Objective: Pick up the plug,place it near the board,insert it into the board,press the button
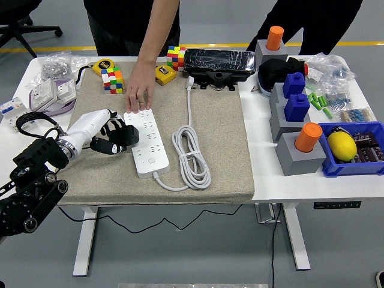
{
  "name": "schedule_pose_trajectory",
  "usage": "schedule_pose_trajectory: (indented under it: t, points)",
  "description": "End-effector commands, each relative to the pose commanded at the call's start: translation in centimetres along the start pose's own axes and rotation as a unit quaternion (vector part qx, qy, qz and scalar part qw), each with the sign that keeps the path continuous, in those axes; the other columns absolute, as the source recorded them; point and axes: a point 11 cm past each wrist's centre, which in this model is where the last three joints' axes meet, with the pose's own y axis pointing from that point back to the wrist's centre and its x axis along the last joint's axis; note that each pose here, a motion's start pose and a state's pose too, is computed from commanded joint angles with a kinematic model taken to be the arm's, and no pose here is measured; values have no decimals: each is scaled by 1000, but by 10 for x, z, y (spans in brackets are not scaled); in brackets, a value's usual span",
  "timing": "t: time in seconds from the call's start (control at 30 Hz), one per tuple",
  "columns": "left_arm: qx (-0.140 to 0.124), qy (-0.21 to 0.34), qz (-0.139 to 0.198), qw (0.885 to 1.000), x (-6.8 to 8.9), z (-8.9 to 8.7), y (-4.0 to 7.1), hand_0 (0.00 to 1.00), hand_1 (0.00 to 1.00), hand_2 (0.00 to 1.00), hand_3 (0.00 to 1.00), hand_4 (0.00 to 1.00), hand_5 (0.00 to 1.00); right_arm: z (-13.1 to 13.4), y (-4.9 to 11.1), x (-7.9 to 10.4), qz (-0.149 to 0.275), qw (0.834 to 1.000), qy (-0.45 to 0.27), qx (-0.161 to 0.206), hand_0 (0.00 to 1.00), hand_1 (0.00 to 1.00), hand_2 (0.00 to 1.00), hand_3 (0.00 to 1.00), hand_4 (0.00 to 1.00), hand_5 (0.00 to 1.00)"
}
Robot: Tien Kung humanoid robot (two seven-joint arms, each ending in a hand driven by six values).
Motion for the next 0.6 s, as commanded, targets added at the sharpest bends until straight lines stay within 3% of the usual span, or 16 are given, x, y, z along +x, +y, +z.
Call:
schedule_pose_trajectory:
  t: [0.27, 0.3, 0.47, 0.5, 0.6]
  points:
    - [-2, 1, -1, 1000, 0, 0, 0, 381, 493, 380, 514, 763, 2, -3, 0, 1, 1, 1000, -2, 2, 829, 803, 788, 806, 998, 998]
    - [-2, 2, -1, 1000, 1, 1, -1, 407, 542, 527, 547, 777, 2, -2, 0, 1, 1, 1000, -2, 2, 827, 803, 787, 806, 998, 998]
    - [-1, -3, -3, 1000, 1, -1, -1, 407, 542, 527, 547, 777, 2, -3, 0, 1, 1, 1000, -2, 3, 827, 803, 787, 806, 998, 998]
    - [0, -3, -4, 1000, 1, -1, -1, 482, 647, 612, 577, 827, 2, -3, 0, 1, 1, 1000, -3, 3, 828, 802, 787, 806, 998, 998]
    - [1, -2, -7, 1000, 0, -2, -1, 482, 647, 612, 577, 827, 2, -3, 0, 1, 1, 1000, -3, 3, 828, 802, 787, 806, 998, 998]
